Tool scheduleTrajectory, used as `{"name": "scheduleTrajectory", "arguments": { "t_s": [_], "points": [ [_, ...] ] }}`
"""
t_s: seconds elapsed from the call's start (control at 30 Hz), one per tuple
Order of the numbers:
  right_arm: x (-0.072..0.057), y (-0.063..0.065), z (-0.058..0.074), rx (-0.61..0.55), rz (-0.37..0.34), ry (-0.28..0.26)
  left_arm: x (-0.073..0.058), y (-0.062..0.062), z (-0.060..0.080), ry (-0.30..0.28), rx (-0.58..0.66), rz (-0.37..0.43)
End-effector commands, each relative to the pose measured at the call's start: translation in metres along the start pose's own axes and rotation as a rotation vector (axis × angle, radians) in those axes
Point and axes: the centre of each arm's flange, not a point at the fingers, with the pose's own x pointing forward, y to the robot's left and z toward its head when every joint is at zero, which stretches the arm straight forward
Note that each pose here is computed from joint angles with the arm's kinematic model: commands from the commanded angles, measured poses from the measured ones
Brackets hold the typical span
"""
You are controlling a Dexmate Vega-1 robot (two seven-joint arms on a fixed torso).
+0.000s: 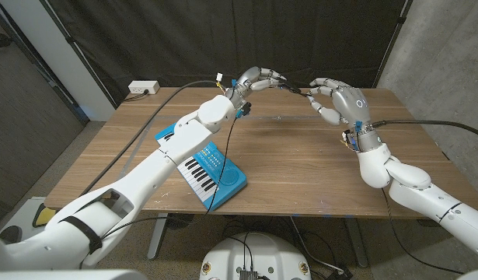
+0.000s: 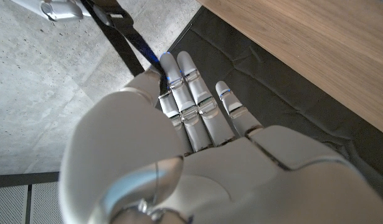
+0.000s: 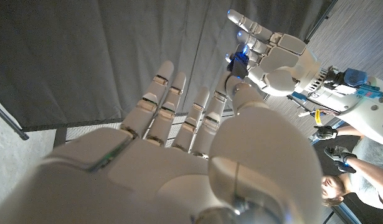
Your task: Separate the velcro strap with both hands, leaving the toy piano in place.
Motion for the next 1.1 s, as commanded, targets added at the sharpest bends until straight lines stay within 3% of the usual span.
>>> {"name": "scheduleTrajectory", "arguments": {
  "t_s": [0.03, 0.57, 1.1],
  "points": [
    [-0.0037, -0.0028, -0.0026, -0.012, -0.045, -0.017, -0.0087, 0.0109, -0.0055, 0.005, -0.055, 0.056],
    [-0.0039, -0.0014, -0.0036, -0.031, -0.084, -0.020, -0.0108, 0.0085, -0.0091, 0.013, -0.071, 0.057],
    [0.0030, 0.0024, 0.0049, 0.002, -0.088, -0.003, -0.0123, 0.0055, -0.0125, 0.029, -0.067, 0.027]
  ]
}}
